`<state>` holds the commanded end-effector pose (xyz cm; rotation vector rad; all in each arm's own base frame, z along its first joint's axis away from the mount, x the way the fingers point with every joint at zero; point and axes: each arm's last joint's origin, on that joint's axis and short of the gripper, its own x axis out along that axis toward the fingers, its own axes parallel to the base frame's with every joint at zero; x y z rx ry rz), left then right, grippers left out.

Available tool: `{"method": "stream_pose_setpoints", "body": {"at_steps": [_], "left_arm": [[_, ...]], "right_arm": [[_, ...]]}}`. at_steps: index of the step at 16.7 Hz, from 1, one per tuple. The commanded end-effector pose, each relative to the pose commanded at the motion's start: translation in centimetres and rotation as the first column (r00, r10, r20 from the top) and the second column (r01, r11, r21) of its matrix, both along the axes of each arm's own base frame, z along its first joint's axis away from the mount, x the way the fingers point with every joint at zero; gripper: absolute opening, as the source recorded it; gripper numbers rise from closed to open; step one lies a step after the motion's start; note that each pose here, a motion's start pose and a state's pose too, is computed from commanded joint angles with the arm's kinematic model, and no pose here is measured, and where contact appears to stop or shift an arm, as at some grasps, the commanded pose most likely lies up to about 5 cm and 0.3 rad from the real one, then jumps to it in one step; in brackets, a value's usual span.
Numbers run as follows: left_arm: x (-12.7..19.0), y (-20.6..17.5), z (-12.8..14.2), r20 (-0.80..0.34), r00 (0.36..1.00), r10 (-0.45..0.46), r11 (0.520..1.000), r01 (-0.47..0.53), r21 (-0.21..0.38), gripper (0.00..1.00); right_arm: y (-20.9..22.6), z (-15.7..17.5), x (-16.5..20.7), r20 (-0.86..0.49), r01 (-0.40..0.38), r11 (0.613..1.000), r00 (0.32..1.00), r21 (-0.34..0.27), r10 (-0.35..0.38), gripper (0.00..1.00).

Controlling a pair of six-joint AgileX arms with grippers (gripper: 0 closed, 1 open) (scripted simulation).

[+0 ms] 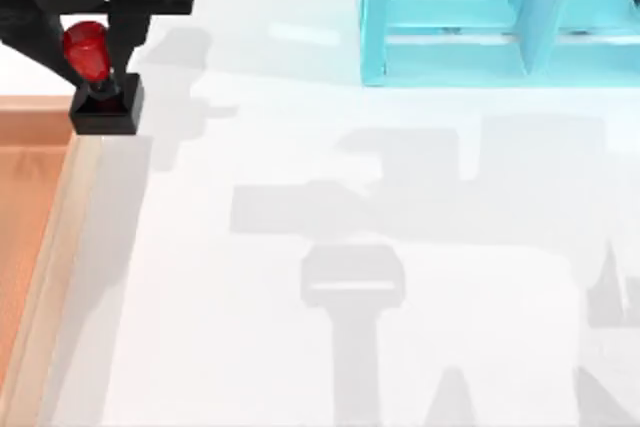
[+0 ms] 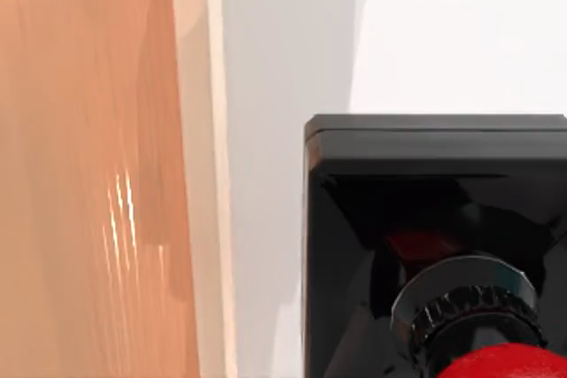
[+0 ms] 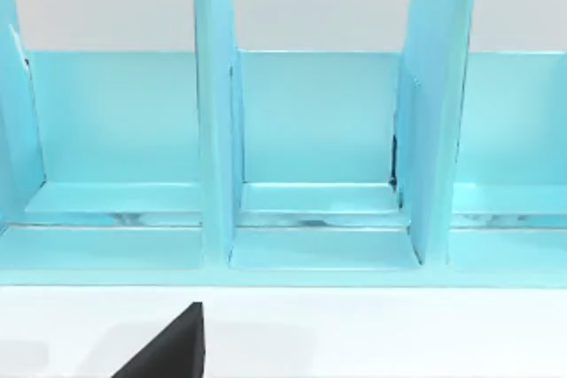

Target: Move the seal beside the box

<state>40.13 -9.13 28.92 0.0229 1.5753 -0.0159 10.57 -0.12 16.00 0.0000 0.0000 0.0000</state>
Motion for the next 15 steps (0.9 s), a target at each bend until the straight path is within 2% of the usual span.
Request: {"method": "stream_pose_setpoints", "body": {"at_steps": [4,11,15], "left_arm": [[0.1,0.0,-1.1,0.006,1.000,-0.001,1.000,0.001,-0.001,0.00],[0.0,0.1,-5.6,0.008,1.000,0.003,1.000,-0.003,-0.004,0.00],[-0.1,0.2,-6.2,0.005,1.000,0.005,1.000,-0.005,-0.003,0.00]], "right_arm": [[0.0,0.0,0.0,0.000,0.000,1.000,1.000,0.000,0.000,1.00],[0.0,0.0,0.0,0.000,0.000,1.000,1.000,0.000,0.000,1.00],[0.0,0.0,0.0,0.000,0.000,1.000,1.000,0.000,0.000,1.00]]}}
